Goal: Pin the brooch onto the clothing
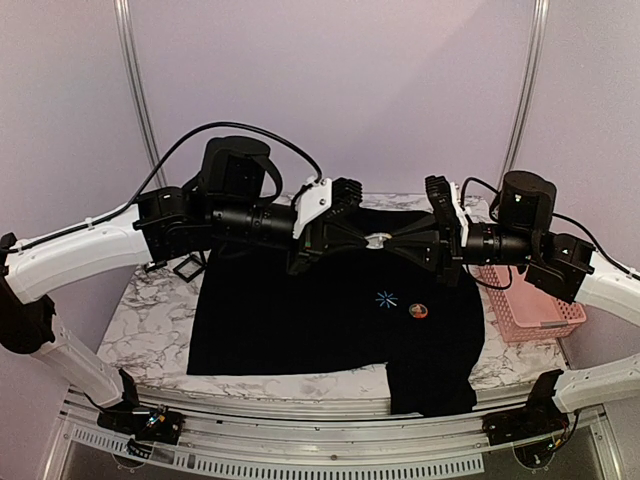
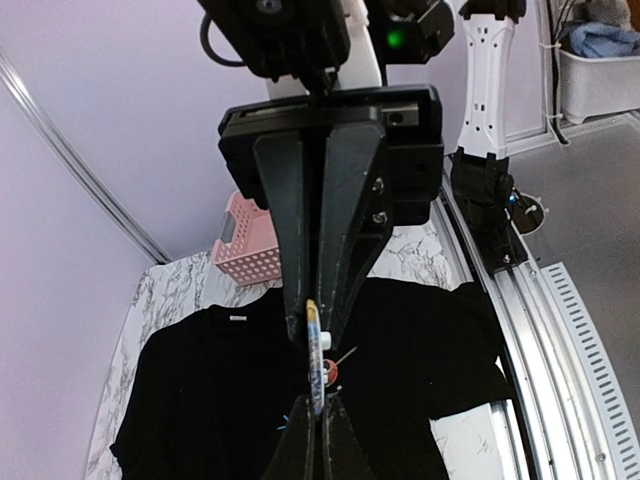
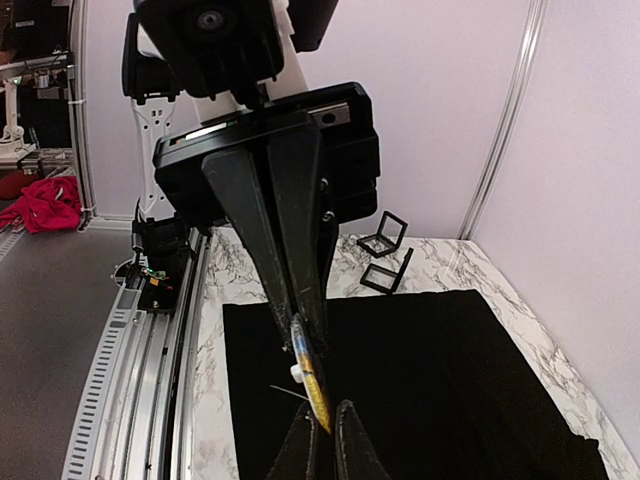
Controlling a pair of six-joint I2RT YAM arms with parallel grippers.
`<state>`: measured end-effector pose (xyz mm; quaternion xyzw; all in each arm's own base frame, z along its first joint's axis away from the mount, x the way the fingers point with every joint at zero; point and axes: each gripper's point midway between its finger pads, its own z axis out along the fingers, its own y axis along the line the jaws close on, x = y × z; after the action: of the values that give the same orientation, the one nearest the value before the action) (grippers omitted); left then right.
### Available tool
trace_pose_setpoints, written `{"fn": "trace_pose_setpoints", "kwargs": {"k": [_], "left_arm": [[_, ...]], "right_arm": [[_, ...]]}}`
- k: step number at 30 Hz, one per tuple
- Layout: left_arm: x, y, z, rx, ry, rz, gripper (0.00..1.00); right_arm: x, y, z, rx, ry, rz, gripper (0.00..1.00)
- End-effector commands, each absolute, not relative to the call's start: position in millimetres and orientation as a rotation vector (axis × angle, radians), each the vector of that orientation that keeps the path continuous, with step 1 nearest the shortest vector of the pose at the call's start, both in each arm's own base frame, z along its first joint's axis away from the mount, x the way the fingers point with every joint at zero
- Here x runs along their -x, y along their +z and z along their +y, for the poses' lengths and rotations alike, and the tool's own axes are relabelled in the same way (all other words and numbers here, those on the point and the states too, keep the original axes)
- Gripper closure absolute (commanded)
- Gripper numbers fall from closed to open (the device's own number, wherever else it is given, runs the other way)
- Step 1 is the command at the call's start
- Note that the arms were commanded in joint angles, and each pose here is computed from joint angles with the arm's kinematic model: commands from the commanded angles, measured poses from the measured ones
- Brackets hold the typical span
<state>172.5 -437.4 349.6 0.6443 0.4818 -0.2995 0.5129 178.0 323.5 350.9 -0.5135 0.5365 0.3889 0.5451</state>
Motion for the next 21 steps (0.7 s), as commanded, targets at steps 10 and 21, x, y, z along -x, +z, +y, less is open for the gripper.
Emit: {"fn": "trace_pose_setpoints", "kwargs": {"k": [10,21], "left_arm": [[-231,319,-429,-1.311,-0.687,1.481,0.01],[-309,73,-334,-1.565,-0.085,2.192,0.28]], "right_arm": [[-233,337,296,0.985,0.659,1.424,1.0],[-341,225,210,0.677,0.253,1.833,1.0]]}}
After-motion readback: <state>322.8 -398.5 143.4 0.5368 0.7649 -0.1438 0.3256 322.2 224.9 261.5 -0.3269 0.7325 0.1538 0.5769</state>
